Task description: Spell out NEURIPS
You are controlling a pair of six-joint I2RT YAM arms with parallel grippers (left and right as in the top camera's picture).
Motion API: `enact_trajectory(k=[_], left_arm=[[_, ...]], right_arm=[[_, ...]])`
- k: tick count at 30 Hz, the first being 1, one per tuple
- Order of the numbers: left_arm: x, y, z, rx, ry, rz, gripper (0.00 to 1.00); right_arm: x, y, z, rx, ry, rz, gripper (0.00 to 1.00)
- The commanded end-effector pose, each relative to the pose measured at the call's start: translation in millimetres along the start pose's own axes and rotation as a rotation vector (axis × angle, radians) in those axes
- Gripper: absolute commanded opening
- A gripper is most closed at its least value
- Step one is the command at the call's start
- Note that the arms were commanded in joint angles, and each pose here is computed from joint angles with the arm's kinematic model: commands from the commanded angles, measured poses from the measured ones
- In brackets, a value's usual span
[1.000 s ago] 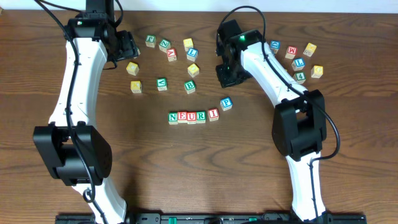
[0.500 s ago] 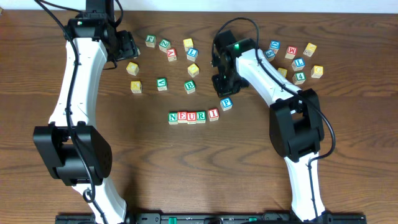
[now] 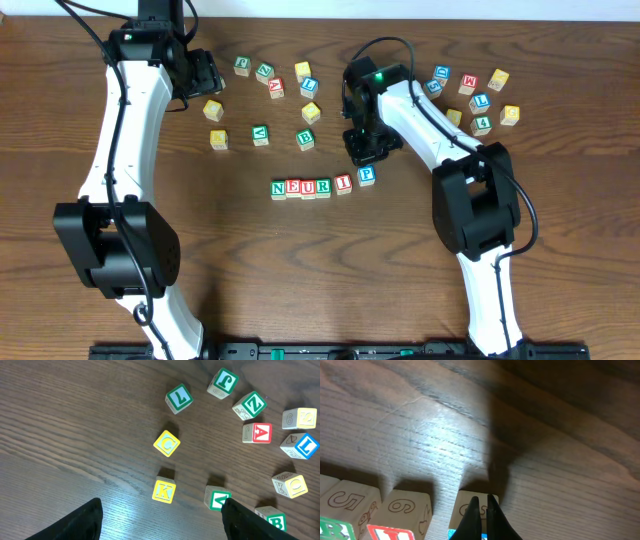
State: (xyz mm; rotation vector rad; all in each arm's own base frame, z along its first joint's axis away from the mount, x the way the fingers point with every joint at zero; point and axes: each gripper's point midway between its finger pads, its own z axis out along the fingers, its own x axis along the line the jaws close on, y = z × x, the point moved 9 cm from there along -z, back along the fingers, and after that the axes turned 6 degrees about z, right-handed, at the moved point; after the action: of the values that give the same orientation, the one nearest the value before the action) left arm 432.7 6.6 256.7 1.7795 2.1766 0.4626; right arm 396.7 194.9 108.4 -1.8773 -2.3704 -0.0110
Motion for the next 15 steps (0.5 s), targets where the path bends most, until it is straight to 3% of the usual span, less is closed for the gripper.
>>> enact_trajectory(k=[1,9,15], left_arm=[[-0.1,-4.5,2.4,0.017,0.008,0.005,0.75],[-0.1,-4.5,2.4,0.017,0.008,0.005,0.75],[-0.1,-4.8,2.4,0.019,0.008,0.006,0.75]], right_arm=[[3.8,-4.0,5.4,0.027,0.001,0.003,0.01],[4.2,-2.6,-0.5,0.016,0.003,0.012,0.01],[-7.7,-2.3,-34.7,-0.048,0.019,0.102,0.01]])
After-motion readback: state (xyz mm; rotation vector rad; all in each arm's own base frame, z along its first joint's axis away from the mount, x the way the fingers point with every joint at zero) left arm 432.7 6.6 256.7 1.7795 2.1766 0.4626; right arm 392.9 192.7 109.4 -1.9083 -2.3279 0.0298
